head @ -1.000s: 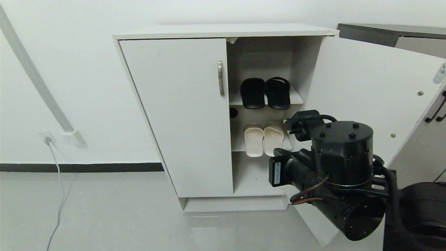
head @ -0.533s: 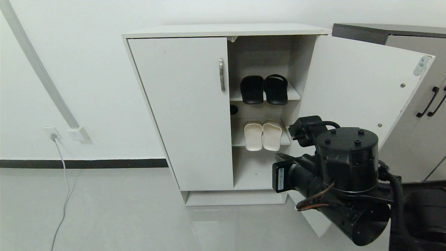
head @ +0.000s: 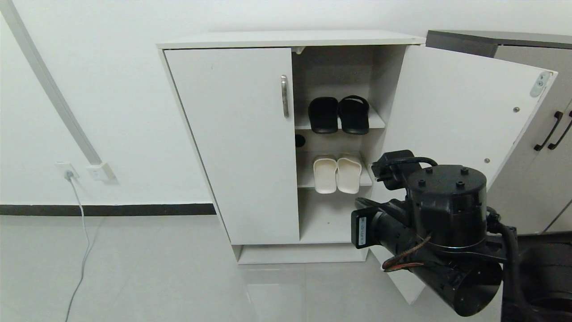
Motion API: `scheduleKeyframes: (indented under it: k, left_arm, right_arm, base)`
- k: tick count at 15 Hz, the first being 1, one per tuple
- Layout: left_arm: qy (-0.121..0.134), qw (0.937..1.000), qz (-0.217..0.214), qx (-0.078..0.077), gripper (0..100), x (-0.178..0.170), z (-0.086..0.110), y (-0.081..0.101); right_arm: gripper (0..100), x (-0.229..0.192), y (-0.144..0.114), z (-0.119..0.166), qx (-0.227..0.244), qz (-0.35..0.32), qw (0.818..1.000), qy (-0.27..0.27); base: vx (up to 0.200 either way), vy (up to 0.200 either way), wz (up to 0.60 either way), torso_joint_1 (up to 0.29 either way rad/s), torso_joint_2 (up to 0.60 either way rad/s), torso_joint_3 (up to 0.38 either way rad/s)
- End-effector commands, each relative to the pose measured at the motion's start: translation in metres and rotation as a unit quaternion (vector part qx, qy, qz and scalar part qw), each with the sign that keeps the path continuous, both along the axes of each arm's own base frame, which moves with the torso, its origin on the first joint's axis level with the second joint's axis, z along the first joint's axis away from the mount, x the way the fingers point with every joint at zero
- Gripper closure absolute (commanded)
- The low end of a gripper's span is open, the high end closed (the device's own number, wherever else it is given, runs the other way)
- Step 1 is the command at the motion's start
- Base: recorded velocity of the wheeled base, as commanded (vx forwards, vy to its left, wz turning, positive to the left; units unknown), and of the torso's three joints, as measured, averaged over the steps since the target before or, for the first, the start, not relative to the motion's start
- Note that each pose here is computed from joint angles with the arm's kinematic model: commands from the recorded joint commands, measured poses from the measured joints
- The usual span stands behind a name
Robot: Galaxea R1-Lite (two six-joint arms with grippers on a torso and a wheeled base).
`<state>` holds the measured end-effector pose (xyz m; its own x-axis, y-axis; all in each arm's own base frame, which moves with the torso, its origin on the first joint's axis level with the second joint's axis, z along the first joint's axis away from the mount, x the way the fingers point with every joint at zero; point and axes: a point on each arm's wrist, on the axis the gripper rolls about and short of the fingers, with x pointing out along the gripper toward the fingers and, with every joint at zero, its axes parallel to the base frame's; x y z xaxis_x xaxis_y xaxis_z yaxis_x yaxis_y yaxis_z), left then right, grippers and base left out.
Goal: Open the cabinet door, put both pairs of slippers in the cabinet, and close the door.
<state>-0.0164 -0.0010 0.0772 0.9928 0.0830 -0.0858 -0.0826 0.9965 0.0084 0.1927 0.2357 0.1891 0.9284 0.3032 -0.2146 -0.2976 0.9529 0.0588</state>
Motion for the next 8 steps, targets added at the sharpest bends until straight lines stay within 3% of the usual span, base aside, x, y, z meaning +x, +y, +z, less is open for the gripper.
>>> scheduleKeyframes:
  k: [1,6,8]
  left_arm:
    - [0.000,1.0000,0.000,0.000,100,0.0000,0.0001,0.0000]
    - [0.000,1.0000,0.000,0.000,100,0.0000,0.0001,0.0000]
    - [0.001,1.0000,0.000,0.000,100,0.0001,0.0001,0.0000]
  right_arm:
    - [100,0.0008,0.0008,-0.0018,-0.002,0.000,1.000,0.001]
    - [100,0.0013,0.0007,-0.0019,0.000,0.010,1.000,0.004]
    - [100,0.0011,0.0004,-0.0018,0.000,0.011,1.000,0.004]
  base:
    - [0.000,0.000,0.00,0.000,0.00,0.000]
    - [0.000,0.000,0.00,0.000,-0.01,-0.020]
    - [0.000,0.000,0.00,0.000,-0.19,-0.300]
